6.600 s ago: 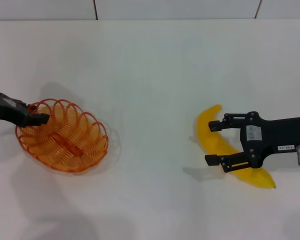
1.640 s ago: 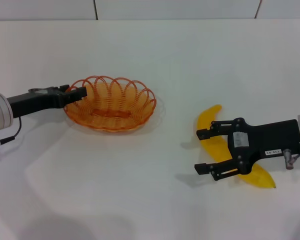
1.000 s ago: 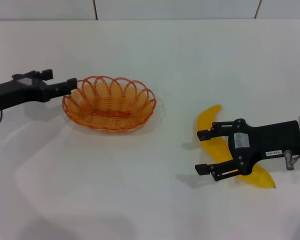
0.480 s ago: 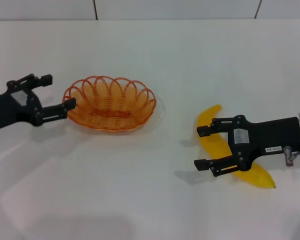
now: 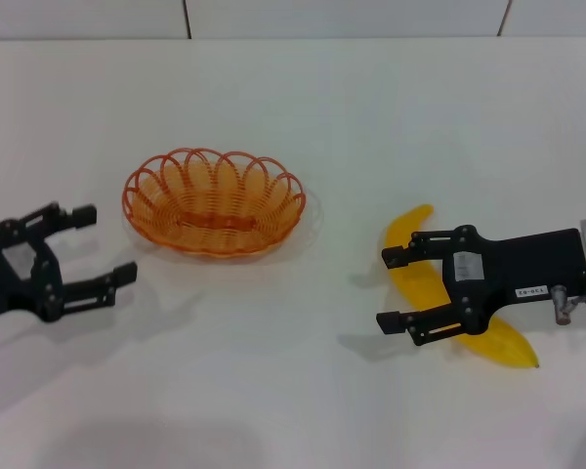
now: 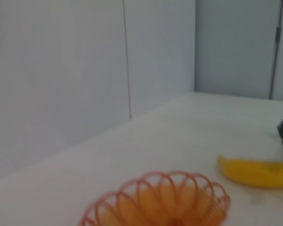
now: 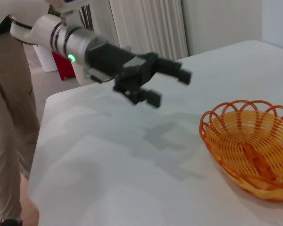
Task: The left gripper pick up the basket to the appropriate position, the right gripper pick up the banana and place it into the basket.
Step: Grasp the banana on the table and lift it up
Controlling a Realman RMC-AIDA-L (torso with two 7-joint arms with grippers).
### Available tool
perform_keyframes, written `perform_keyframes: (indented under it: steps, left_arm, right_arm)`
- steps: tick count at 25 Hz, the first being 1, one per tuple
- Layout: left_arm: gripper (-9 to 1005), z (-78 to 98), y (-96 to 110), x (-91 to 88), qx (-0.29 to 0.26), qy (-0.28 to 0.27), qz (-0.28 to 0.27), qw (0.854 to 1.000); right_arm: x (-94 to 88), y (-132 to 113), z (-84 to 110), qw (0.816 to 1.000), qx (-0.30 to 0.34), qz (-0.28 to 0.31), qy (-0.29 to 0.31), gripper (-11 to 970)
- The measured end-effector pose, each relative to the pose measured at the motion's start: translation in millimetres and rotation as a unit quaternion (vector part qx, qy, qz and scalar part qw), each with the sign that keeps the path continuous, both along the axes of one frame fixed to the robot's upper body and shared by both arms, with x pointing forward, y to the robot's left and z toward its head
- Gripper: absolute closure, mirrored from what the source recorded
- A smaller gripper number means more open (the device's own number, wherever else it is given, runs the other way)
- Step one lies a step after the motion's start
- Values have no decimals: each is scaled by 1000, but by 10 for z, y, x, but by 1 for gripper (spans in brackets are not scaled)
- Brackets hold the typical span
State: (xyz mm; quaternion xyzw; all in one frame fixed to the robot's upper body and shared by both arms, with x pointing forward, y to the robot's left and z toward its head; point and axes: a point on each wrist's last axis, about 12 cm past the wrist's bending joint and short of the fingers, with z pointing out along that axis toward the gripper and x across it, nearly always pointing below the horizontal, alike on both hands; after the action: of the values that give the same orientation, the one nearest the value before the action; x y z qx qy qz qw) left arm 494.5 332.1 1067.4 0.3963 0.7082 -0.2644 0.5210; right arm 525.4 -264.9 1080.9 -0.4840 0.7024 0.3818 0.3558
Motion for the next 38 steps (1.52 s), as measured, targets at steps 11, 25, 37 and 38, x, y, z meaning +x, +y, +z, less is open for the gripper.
perform_keyframes:
  steps: [11,25,37,38]
  left_arm:
    - [87,-66,176,-145,3,58,21,998]
    - [87,-36,207,-119,12,61,26,998]
    - [88,-14,227,-96,10,56,34,998]
    - [88,-12,222,-89,11,56,32,998]
  right_arm:
    - [24,0,45,1000,1,-9,6,83]
    - [64,139,374,993,-82,-79,-31,83]
    - [-19,512,711,967,-229,-111,-27,82]
    - [-15,510,721,964,-240,-115,-24,82]
